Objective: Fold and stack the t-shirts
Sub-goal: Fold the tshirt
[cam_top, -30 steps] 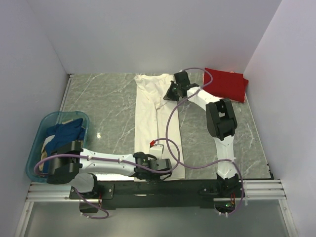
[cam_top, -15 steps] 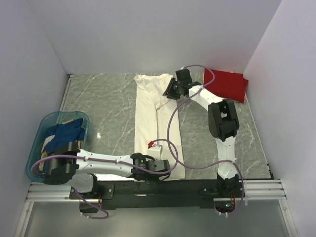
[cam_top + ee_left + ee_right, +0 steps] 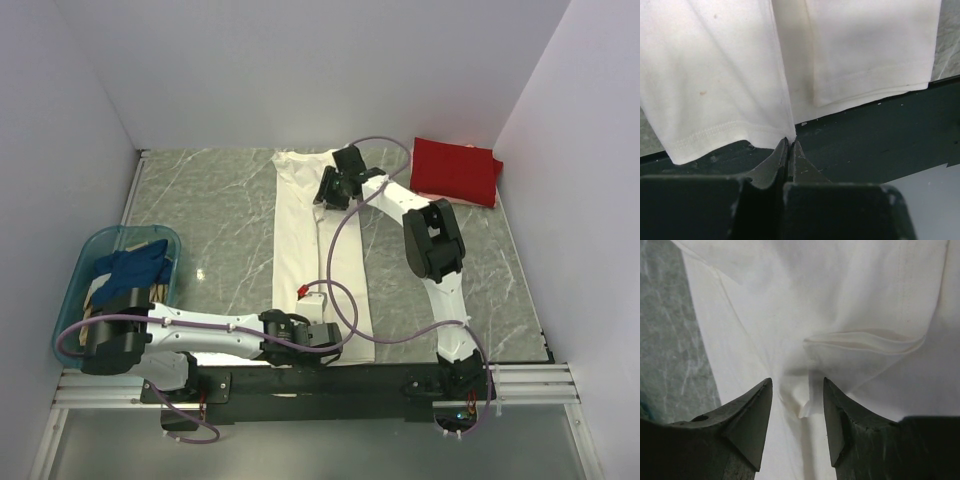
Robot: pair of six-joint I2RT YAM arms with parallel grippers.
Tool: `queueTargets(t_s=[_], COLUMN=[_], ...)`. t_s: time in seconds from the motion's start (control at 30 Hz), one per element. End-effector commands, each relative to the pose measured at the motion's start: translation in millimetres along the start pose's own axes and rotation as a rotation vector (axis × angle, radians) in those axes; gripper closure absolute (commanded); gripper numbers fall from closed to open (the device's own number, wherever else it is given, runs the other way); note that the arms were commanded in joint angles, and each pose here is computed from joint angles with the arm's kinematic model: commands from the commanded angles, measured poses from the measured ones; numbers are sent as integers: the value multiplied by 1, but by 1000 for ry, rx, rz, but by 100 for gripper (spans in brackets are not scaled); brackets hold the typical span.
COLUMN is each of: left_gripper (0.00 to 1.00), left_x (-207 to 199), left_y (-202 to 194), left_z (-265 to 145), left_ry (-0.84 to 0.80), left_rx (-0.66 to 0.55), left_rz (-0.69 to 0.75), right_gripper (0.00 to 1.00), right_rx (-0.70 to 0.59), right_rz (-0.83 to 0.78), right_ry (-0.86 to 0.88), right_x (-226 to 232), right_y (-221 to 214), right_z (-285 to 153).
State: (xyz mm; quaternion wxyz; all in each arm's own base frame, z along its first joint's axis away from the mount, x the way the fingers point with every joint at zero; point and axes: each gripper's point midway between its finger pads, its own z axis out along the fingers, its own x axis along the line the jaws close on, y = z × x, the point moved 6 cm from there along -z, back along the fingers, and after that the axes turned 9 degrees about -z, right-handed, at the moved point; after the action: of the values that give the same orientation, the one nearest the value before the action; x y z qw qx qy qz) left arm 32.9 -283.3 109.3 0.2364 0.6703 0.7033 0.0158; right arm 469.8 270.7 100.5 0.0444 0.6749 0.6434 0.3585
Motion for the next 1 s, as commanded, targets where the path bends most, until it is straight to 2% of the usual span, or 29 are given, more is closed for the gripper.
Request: queueTargets(t_s=[0.0,0.23,0.3,0.33,0.43,0.57,0.97], left_gripper=[99,99,99,99,99,99,99], left_x=[-4,-4,-4,-4,-3,-3,0], left_y=[0,0,0,0,-1,0,-1], left_z=[-6,-5,-5,-5,-5,-5,-5], left_ry=[-43,-41,-43,-44,-40,-41,-47], left_rx=[-7,-8,-9,-9,-8,-10,-10], left_rz=[-29,-28,-29,-29,-28,-31,-47], right_gripper=[48,51,60,71,87,99,100], right_rx=[-22,-15,-22,-18,-38,-44,-136], right_rz=[-26,-48,-44,-42,-41,-46,-37], right_ry=[-54,-111,-107,-110,-97,-88,-88], right_x=[2,-2,-2,-4,0,4,5], right_y=[6,0,-1,-3,2,7,31], right_z=[0,5,3,3,0,-5,-41])
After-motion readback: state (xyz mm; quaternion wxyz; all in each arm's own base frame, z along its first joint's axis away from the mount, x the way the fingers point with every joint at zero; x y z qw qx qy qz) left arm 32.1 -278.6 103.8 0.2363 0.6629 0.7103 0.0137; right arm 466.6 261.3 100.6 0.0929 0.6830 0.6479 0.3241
